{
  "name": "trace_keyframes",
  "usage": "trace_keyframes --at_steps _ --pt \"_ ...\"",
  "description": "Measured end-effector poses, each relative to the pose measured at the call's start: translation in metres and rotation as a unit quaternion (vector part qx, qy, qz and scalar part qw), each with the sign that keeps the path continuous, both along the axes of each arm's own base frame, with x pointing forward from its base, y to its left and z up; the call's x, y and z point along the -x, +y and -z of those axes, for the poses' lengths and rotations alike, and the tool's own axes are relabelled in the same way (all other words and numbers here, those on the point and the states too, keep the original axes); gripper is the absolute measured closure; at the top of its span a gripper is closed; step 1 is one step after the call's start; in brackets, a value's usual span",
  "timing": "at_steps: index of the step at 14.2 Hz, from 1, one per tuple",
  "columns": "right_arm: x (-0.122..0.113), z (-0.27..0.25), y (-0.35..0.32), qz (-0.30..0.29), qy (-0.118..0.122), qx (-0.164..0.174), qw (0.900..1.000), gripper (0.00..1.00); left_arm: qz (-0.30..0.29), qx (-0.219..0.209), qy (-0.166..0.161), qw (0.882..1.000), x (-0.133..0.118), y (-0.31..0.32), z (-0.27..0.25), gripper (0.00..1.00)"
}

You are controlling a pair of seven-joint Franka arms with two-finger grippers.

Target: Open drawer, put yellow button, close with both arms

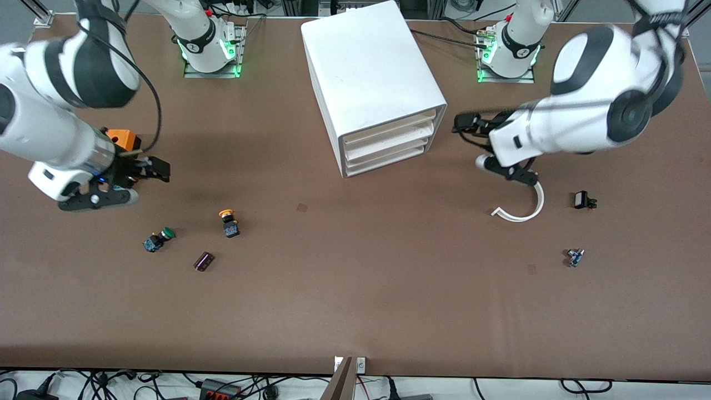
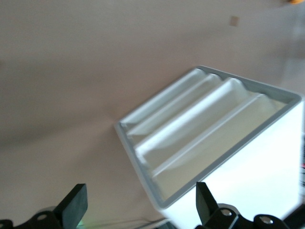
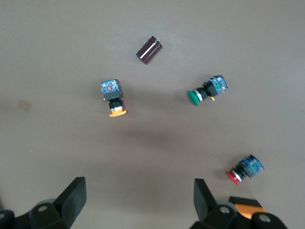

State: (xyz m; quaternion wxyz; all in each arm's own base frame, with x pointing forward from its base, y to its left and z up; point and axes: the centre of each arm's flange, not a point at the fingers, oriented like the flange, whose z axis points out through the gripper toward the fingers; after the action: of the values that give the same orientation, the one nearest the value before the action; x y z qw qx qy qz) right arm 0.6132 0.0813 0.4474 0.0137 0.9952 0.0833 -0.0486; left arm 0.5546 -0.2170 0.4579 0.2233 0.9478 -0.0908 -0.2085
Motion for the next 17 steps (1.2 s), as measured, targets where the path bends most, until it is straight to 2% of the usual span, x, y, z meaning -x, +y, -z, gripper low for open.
trace_keyframes --at_steps 3,7,9,10,12,14,15,17 --pt "-0.013 0.051 0.03 -0.023 0.002 0.003 1.0 0.0 0.011 0.079 0.041 0.996 -0.005 -0.019 0.036 0.0" --pt "-0.025 0.112 0.063 -0.057 0.016 0.004 0.998 0.0 0.055 0.198 0.054 0.977 -0.007 -0.029 0.08 0.0" --pt "-0.031 0.138 0.074 -0.078 0.032 -0.018 0.996 0.0 0.061 0.247 0.062 0.965 -0.001 -0.025 0.106 0.0" --pt "-0.035 0.15 0.076 -0.09 0.039 -0.034 0.995 0.0 0.066 0.268 0.064 0.959 0.006 -0.021 0.12 0.0" --pt "-0.044 0.172 0.074 -0.109 0.037 -0.047 0.992 0.0 0.079 0.294 0.068 0.95 0.02 -0.015 0.143 0.02" --pt "-0.048 0.192 0.071 -0.117 0.035 -0.048 0.991 0.0 0.091 0.312 0.067 0.943 0.031 -0.011 0.159 0.04" --pt "-0.05 0.202 0.071 -0.121 0.033 -0.047 0.991 0.0 0.091 0.329 0.065 0.938 0.037 -0.011 0.166 0.08" --pt "-0.053 0.22 0.07 -0.129 0.025 -0.042 0.99 0.0 0.081 0.363 0.06 0.926 0.048 -0.012 0.181 0.09"
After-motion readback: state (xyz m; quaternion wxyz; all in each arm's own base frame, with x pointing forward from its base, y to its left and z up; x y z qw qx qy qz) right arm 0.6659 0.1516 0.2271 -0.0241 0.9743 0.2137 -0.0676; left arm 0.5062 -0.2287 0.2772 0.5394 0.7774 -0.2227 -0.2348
